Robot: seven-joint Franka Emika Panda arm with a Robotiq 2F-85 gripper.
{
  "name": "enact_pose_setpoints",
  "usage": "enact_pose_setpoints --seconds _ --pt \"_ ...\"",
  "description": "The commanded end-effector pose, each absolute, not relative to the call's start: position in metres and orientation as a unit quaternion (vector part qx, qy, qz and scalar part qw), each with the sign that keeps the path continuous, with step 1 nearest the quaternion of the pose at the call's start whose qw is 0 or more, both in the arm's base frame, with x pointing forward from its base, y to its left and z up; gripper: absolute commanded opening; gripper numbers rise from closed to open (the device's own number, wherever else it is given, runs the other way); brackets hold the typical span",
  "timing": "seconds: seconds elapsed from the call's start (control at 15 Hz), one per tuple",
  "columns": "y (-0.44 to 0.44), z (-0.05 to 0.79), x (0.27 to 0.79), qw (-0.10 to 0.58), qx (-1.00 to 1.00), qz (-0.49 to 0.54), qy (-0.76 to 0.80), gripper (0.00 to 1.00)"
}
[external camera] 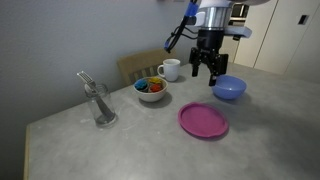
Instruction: Get the pink plate and use it to cover the blue bowl
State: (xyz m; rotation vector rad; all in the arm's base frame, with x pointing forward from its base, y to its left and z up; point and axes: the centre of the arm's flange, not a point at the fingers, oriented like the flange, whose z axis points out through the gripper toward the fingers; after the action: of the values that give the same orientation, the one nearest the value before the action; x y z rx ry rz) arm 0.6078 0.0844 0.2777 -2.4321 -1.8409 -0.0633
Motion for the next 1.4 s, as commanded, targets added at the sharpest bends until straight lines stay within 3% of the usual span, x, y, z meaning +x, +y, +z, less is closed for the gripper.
enact_pose_setpoints --seconds 0.0,0.67,1.33 --pt "0.086 0.261 0.622 0.063 -0.794 -0.020 -0.604 1.00" --pt "0.080 0.179 0.634 0.092 -0.823 0.021 -0.560 1.00" --pt "0.070 0.162 0.657 0.087 -0.825 0.024 -0.558 0.95"
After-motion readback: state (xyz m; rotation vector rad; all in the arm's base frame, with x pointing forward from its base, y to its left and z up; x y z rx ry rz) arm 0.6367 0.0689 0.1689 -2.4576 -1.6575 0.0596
